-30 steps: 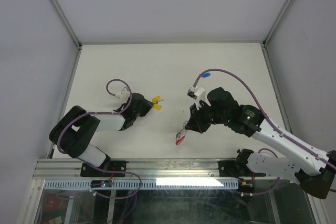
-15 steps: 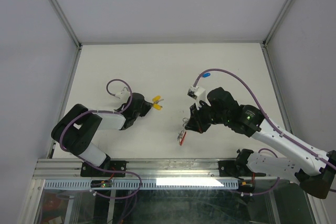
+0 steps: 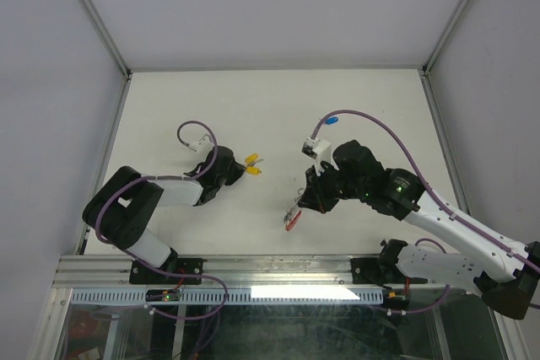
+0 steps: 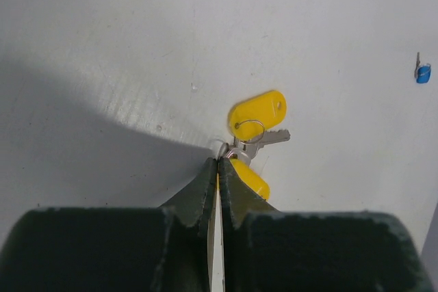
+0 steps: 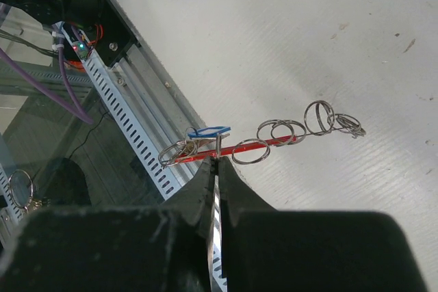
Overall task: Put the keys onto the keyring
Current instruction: Pick up the key from the center of the board.
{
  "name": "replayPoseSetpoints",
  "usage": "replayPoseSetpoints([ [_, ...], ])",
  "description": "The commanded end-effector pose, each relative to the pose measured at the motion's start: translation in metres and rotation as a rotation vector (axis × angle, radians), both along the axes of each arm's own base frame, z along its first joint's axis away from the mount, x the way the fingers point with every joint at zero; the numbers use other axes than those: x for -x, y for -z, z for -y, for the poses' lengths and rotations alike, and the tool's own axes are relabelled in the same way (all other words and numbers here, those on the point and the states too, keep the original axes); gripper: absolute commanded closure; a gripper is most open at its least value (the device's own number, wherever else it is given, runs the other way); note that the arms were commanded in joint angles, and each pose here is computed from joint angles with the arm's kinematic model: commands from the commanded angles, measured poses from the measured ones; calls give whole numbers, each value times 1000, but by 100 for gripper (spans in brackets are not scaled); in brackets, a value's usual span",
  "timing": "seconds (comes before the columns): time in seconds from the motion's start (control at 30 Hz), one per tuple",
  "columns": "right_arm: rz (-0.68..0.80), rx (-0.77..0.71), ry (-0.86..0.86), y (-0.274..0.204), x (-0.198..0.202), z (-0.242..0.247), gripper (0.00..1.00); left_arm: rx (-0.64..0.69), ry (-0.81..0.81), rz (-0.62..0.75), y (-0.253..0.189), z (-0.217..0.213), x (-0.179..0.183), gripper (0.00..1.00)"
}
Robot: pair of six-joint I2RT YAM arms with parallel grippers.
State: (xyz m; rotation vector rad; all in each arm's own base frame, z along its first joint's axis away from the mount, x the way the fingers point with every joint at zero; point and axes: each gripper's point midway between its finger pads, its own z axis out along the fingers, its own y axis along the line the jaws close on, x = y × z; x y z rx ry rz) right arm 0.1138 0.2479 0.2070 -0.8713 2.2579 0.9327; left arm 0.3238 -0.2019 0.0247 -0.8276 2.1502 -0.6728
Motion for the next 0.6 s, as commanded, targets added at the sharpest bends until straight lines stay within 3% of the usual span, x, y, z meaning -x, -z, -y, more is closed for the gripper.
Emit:
replayPoseSetpoints([
  [0.0,98,-54,14,-21,-13,-4,100,-140,154,70,-25,2,-6,100],
  [0.23,242,-56,28,-44,-25,6,100,-206,503,358,-118,46,4,100],
  [0.57,468,-173,-40,-100,-19,19,100,-379,998,837,-225,122,88,100],
])
